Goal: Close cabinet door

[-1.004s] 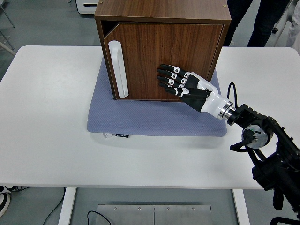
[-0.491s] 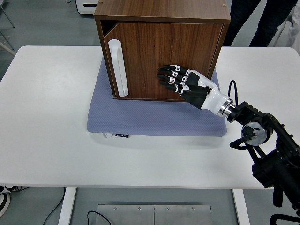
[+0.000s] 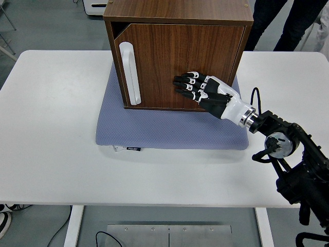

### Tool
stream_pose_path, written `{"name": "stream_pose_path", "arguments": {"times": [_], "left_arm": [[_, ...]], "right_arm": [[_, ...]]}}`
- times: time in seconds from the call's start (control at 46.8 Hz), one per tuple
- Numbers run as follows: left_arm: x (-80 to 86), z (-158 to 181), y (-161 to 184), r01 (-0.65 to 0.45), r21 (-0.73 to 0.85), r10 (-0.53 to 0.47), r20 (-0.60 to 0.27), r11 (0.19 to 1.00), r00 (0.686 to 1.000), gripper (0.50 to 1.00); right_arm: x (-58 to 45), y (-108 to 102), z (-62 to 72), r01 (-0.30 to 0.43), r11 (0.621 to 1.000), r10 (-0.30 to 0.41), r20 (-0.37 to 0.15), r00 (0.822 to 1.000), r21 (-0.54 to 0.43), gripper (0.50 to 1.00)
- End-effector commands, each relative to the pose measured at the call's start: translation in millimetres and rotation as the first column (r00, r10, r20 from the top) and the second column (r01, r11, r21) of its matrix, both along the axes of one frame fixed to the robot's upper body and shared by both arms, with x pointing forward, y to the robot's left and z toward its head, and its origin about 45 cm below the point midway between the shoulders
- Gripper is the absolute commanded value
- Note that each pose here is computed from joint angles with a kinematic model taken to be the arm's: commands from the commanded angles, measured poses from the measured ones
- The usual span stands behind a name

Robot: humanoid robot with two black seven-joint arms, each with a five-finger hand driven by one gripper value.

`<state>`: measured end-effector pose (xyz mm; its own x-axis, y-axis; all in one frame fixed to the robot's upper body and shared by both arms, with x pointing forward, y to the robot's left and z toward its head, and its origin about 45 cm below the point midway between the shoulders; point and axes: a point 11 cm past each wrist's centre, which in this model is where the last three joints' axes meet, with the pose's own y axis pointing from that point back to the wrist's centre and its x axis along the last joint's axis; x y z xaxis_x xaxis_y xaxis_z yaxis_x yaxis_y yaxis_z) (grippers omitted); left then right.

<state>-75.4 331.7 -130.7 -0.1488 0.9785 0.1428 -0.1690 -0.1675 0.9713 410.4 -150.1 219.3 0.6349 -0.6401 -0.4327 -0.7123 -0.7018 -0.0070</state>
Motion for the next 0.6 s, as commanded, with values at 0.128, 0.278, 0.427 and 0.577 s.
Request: {"name": "stream_pose_path", "arguments": {"times": [0.128,0.278,0.427,0.577], "left_arm": [[0.1,-0.1,-0.3,0.000,-0.001,0.000,0.000,1.000,1.000,1.000],[0.0,0.0,0.2,0.000,0.000,0.000,-0.001,1.000,1.000,1.000],[0.1,-0.1,-0.3,0.000,-0.001,0.000,0.000,1.000,1.000,1.000],[0.1,-0.1,-0.3,0.000,-0.001,0.000,0.000,1.000,1.000,1.000]], "right_arm": [[-15.8,3.6,-0.3,-0.039,0.999,0.038,0.019,0.999,0.032,1.000],[-34.4,-8.2,3.0,-0.071,0.997,0.069,0.058,0.996,0.018,1.000],[-61.8,-31.7,2.1,-0.092,0.995,0.094,0.084,0.992,-0.033,1.000],[-89.7,-66.4,-3.5,-0.094,0.988,0.103,0.074,0.992,-0.122,1.000]]}}
